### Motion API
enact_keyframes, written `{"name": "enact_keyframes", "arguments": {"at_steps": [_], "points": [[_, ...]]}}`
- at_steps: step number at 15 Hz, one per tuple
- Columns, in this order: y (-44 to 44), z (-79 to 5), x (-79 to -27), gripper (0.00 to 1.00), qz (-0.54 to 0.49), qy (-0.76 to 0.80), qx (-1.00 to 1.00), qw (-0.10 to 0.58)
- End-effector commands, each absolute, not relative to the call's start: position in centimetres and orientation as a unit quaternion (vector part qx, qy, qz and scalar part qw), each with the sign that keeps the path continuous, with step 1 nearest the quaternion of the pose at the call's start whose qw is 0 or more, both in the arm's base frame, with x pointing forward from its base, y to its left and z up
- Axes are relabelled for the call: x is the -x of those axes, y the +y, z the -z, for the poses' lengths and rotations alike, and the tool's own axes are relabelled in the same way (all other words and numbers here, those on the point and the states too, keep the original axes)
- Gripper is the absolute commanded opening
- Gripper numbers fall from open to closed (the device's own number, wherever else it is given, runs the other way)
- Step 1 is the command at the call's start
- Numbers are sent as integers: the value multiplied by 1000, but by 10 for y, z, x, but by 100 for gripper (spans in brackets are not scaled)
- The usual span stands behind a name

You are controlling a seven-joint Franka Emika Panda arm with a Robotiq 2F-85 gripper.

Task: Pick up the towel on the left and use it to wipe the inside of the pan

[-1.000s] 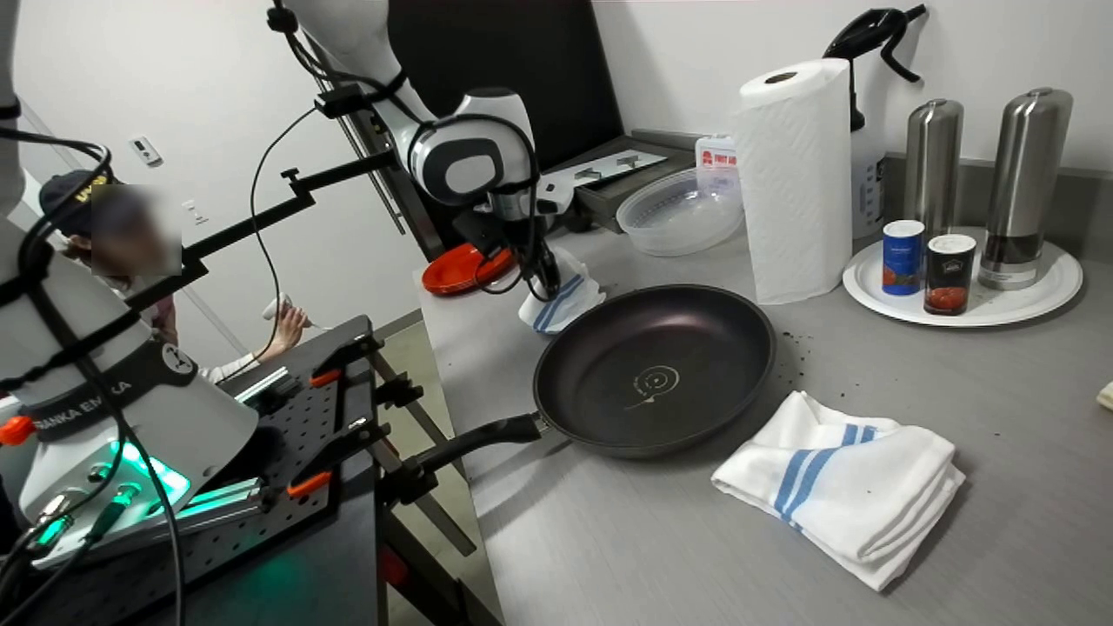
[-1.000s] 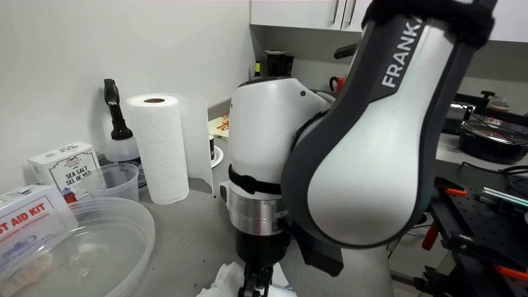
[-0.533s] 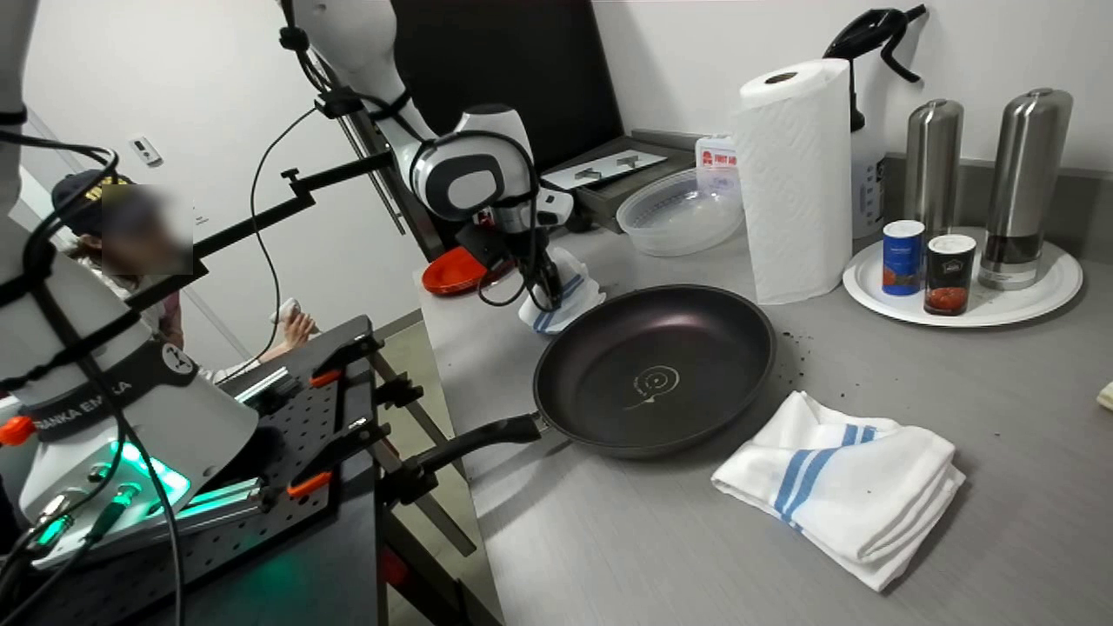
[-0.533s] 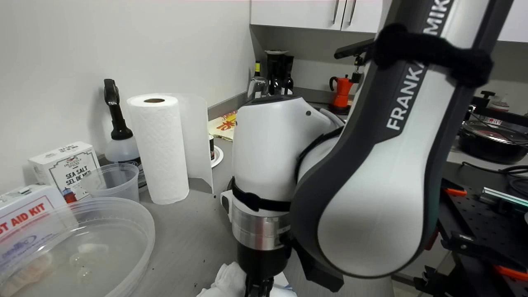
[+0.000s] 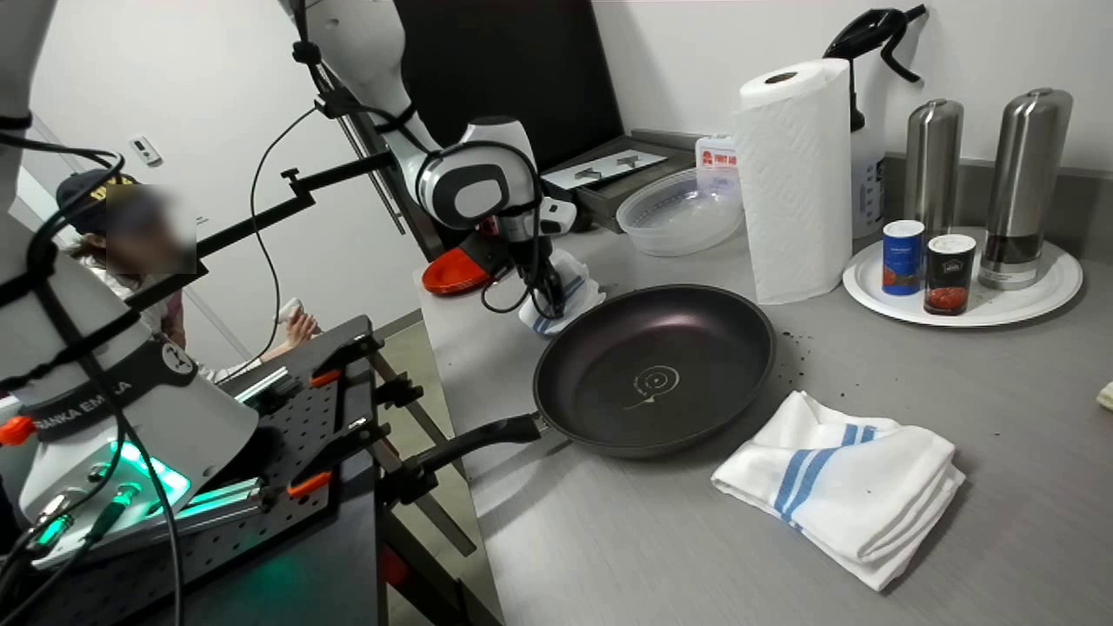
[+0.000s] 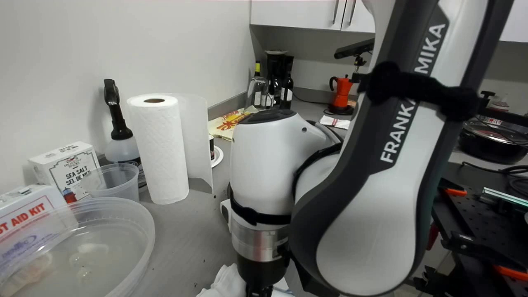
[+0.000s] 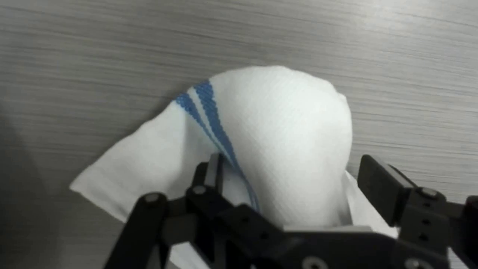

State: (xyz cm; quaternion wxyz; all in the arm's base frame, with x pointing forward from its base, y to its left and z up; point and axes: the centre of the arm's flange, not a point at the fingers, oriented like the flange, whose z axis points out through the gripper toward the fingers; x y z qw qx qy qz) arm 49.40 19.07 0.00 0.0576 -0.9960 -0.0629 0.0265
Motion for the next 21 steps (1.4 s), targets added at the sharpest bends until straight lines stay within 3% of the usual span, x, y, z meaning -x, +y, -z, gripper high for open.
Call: {"name": "enact_keyframes", "arguments": {"at_steps": [1, 9, 10, 17, 18, 19, 20, 21], "points": [[199, 10, -498, 60, -17, -60, 997, 47], [206, 3, -500, 2, -17, -55, 997, 46], [207, 1, -500, 6, -18, -53, 997, 47], [210, -14, -498, 6, -26, -51, 997, 54], [211, -16, -498, 21, -27, -51, 997, 56], [212, -18, -498, 47, -28, -51, 997, 58], [213, -19, -498, 48, -27, -51, 997, 58], [213, -21, -498, 41, -27, -52, 997, 59]]}}
